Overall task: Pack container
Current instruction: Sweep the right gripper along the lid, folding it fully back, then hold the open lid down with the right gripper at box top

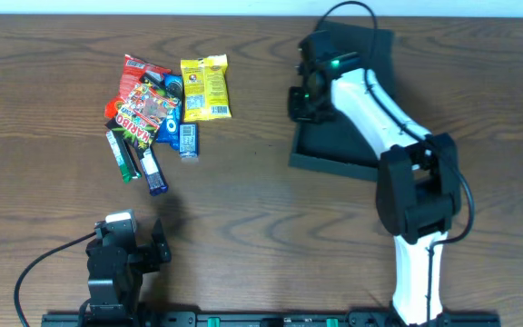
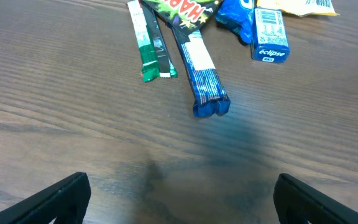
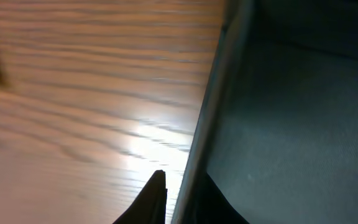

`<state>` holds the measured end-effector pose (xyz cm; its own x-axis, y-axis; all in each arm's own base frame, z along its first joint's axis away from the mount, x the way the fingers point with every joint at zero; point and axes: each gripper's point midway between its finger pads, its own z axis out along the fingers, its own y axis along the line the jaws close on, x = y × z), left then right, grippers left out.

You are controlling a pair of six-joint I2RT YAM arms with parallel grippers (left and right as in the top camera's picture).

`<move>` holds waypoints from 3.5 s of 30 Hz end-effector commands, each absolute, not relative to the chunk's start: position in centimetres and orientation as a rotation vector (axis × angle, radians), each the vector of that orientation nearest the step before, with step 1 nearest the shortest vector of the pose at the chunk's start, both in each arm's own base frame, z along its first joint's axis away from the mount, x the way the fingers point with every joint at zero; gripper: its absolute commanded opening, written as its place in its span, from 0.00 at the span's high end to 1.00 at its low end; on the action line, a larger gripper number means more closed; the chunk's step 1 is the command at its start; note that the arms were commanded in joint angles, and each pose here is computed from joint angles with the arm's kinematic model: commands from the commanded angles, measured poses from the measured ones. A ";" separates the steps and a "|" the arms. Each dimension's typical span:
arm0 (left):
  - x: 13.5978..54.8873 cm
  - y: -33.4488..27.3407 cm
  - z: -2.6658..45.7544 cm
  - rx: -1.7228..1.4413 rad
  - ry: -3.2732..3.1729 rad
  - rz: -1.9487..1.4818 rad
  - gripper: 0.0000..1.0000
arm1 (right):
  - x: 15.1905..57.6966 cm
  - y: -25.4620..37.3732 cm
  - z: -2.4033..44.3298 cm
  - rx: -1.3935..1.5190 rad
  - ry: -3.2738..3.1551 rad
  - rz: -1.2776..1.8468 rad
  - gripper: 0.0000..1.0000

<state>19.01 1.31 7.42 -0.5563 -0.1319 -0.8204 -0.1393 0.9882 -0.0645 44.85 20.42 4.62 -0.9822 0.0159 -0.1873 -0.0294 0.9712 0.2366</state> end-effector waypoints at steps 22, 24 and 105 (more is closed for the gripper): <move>18.9 1.3 7.0 -0.174 2.176 0.016 0.05 | 42.1 26.4 4.1 -0.186 2.902 0.261 0.87; 18.9 1.3 7.0 -0.174 2.176 0.016 0.05 | 42.0 26.7 4.1 -0.205 2.899 0.262 0.86; 18.9 1.3 7.0 -0.174 2.176 0.016 0.05 | 52.3 26.3 26.5 -0.576 2.235 0.436 0.05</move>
<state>19.00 1.31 7.41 -0.5566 -0.1319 -0.8202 -0.1393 0.9882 -0.0644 52.24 23.57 30.88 -0.5595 -0.2102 -0.8017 -0.4282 0.9015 0.0624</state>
